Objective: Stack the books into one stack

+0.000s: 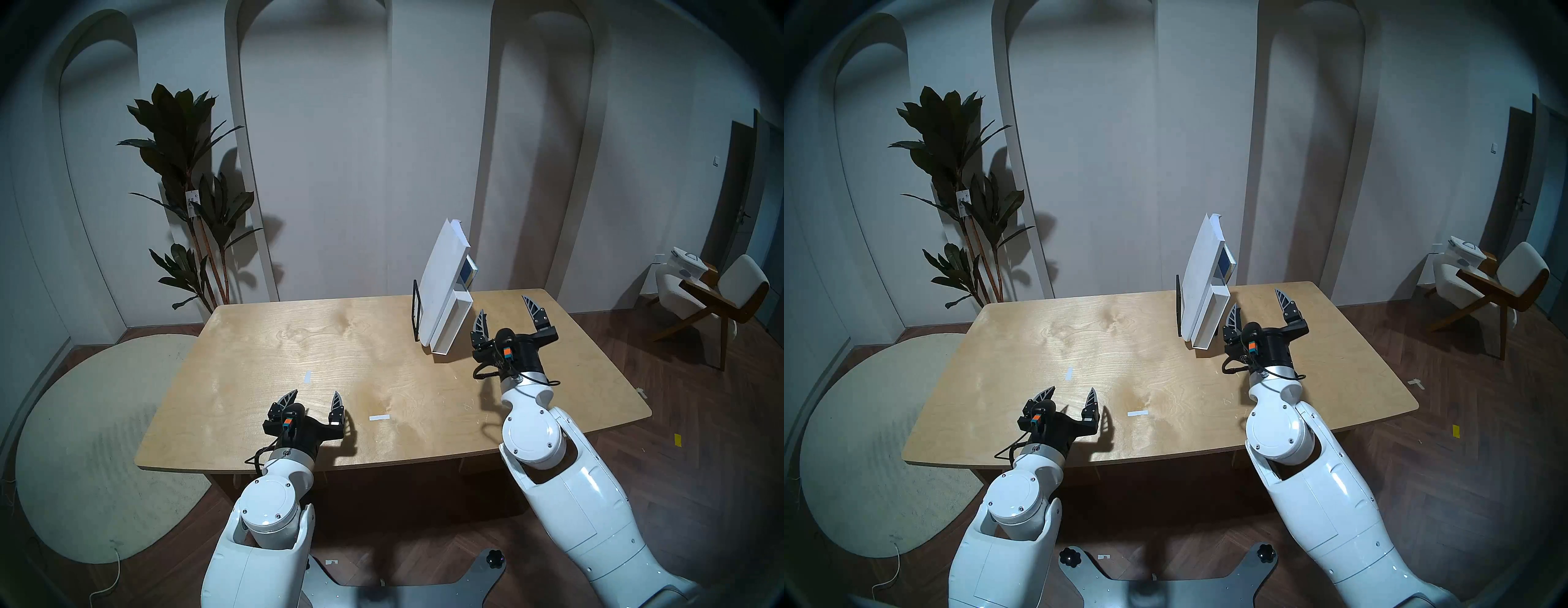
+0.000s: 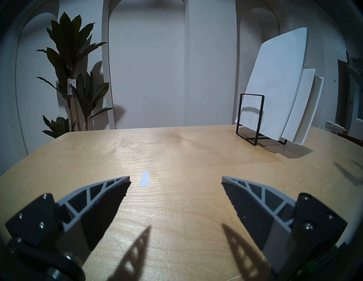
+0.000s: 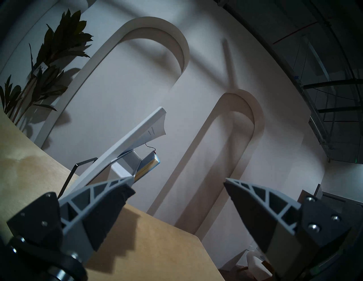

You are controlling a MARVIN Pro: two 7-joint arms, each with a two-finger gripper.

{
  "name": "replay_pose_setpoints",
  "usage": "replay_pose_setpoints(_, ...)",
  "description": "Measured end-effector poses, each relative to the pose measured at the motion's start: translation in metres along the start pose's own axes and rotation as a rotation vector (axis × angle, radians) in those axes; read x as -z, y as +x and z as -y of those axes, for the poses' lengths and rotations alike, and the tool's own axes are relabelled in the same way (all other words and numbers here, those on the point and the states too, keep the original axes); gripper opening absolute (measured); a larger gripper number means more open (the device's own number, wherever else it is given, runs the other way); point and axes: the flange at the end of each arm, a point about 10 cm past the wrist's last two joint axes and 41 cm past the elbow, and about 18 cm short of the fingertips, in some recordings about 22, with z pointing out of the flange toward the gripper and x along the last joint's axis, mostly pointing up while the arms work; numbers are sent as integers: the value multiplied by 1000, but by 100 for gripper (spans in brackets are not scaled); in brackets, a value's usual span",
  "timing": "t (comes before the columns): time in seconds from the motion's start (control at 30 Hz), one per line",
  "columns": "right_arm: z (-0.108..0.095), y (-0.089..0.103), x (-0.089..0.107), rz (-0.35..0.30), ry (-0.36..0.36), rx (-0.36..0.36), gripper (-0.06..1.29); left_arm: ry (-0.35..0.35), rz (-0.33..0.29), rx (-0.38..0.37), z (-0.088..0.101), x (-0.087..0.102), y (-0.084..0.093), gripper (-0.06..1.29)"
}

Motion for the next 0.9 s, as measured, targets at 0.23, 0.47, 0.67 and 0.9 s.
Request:
replay_pose_setpoints(0.23,9,1,-18,11,0,-21,123,0,1,0,0,0,0,123)
replay_pose_setpoints(0.47,22,8,-41,6,1,-64,123,-1,2,0,0,0,-1,123)
replay_pose_setpoints(0.67,34,14,-58,3,10,-114,123,-1,2,0,0,0,-1,123)
replay_pose_setpoints(0.9,50,14,-75,7,14,-179,123,-1,2,0,0,0,-1,123)
